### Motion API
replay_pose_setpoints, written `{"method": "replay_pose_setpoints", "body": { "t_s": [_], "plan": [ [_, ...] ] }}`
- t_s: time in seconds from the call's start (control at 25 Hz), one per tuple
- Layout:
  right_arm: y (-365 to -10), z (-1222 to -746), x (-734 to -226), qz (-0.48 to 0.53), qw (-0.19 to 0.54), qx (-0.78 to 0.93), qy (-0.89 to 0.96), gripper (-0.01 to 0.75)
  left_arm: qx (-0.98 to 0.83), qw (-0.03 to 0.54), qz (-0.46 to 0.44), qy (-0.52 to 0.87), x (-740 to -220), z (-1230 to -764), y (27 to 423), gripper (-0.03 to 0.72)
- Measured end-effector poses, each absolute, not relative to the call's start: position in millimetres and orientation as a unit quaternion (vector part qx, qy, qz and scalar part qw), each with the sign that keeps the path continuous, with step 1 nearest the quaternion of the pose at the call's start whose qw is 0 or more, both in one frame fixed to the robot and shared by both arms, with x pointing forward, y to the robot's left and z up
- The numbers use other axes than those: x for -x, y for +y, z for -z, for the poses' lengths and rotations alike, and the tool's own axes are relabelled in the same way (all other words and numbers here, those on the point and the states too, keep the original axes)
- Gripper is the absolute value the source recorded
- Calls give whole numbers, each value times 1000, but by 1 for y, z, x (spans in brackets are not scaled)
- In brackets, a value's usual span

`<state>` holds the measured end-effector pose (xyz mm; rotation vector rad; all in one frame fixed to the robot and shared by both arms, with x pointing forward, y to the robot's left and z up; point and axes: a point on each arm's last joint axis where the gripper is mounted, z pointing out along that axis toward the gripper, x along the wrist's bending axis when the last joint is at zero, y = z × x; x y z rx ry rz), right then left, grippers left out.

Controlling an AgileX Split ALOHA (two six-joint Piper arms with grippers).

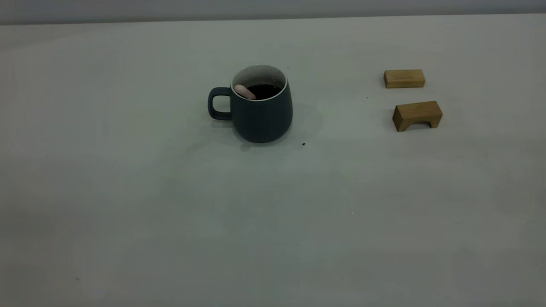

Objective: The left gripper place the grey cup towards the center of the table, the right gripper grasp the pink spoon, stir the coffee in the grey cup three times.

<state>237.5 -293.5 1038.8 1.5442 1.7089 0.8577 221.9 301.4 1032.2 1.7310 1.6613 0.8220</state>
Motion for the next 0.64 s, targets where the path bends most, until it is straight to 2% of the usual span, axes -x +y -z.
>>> {"method": "replay_pose_setpoints", "body": {
  "t_s": [0.64],
  "plan": [
    [-293,-1039,-237,-330,335,-593,653,230,-652,298,-309,625,-222,-1032,301,258]
  ]
}}
